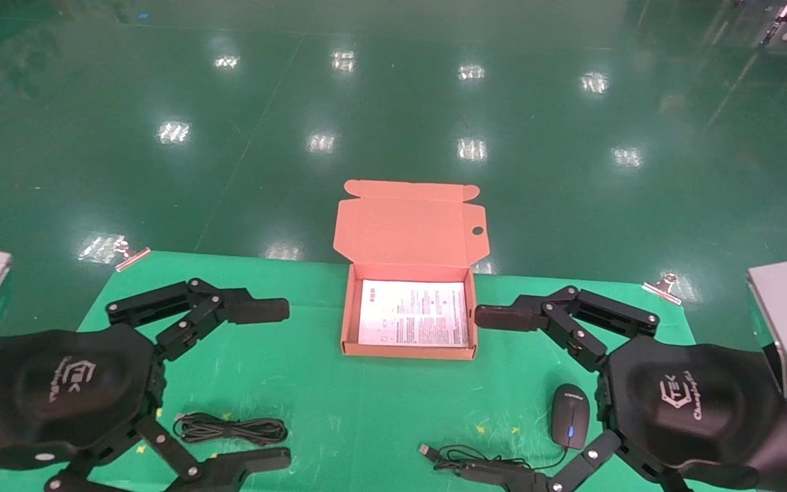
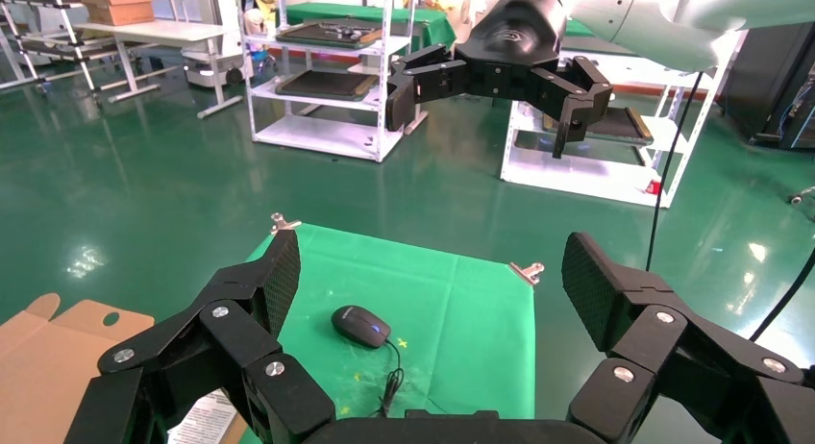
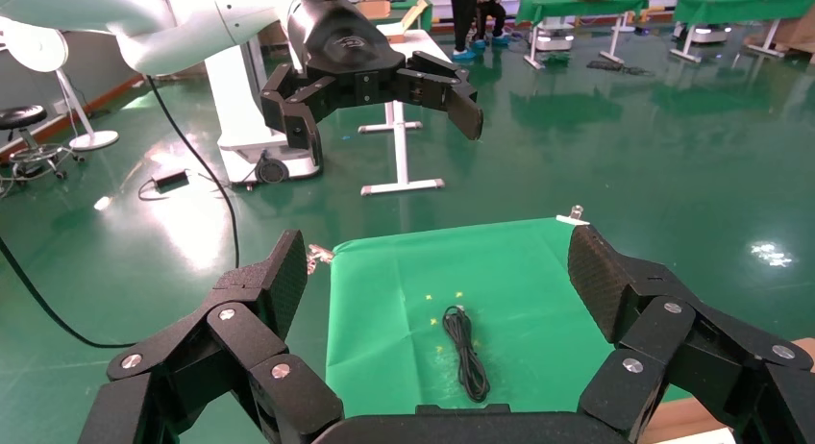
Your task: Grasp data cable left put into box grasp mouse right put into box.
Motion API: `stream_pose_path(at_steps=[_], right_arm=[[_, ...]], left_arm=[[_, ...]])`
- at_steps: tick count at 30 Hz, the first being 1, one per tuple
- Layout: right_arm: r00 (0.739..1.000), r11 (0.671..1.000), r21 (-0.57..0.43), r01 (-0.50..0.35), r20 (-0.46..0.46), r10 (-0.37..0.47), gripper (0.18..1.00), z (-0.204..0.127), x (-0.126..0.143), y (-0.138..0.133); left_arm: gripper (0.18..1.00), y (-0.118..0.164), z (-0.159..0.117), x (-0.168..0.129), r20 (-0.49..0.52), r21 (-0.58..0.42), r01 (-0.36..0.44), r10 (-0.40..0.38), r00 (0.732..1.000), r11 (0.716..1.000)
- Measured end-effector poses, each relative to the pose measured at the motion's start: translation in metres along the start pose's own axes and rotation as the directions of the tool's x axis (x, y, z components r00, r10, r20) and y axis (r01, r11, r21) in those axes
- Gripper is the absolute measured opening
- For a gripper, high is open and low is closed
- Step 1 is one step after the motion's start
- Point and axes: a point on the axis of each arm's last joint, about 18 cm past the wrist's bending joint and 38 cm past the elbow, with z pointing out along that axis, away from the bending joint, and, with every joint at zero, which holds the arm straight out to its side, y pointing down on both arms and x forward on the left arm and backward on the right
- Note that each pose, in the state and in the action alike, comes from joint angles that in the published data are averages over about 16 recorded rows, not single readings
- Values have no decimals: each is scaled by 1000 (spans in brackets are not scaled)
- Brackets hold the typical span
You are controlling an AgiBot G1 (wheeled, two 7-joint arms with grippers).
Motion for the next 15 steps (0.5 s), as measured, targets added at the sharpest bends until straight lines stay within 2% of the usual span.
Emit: stream_pose_path(at_steps=[9, 15], right_arm=[[999, 998, -36, 48, 5, -48, 1000, 2, 1, 0], [986, 976, -134, 169, 38, -165, 1000, 6, 3, 5]], left_arm=[[1001, 4, 3, -1, -18, -64, -13, 12, 1000, 998], [1001, 13, 10, -4, -56, -183, -23, 13, 998, 983]])
